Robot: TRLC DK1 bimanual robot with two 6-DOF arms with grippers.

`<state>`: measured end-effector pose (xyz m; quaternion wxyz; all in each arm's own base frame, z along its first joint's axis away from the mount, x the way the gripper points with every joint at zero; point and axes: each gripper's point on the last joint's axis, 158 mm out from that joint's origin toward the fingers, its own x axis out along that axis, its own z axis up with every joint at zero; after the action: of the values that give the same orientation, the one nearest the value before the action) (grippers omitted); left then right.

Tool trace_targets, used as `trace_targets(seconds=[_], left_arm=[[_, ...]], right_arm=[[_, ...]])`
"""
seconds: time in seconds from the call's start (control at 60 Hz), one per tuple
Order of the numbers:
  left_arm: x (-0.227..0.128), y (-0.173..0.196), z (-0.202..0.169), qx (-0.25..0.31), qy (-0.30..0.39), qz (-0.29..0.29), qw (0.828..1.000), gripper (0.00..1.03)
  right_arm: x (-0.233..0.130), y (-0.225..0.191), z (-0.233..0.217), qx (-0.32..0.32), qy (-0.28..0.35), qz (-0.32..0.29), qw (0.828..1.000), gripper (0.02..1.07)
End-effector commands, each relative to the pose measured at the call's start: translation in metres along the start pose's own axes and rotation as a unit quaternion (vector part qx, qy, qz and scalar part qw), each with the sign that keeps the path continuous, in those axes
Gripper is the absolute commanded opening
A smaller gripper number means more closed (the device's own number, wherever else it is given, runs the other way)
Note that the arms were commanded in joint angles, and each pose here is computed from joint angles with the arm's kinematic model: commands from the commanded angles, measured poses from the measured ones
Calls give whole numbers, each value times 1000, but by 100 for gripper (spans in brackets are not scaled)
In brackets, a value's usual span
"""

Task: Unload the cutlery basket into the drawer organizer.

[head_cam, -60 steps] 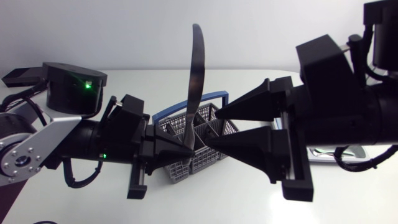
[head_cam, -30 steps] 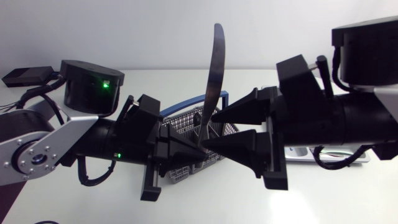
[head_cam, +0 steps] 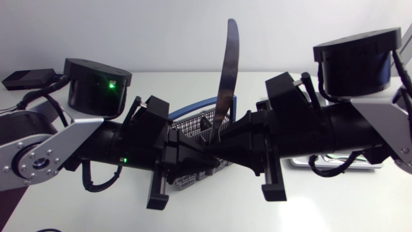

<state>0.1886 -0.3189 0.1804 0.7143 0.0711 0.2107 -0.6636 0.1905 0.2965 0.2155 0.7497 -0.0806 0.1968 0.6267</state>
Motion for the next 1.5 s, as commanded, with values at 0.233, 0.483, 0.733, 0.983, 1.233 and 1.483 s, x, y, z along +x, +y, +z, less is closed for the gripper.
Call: trace_targets(seconds=[0.233, 0.483, 0.733, 0.983, 1.233, 1.483], left_arm=[[-5, -3, 14, -6, -8, -10, 1000, 33], [-3, 28, -26, 0, 54, 54, 997, 98], [-25, 74, -86, 36, 159, 177, 971, 98], [-73, 107, -90, 39, 163, 270, 948, 98], [-89, 107, -79, 53, 151, 300, 940, 98], [-88, 98, -72, 65, 141, 302, 941, 98]], right_arm=[[-4, 7, -6, 6, 14, 10, 1000, 7], [-30, 2, -2, 13, 0, -22, 1000, 7], [-104, -93, -24, 76, -15, -186, 979, 7], [-202, -212, -98, 173, 20, -351, 920, 7], [-318, -303, -180, 248, 77, -480, 838, 7], [-381, -362, -250, 301, 141, -539, 774, 7]])
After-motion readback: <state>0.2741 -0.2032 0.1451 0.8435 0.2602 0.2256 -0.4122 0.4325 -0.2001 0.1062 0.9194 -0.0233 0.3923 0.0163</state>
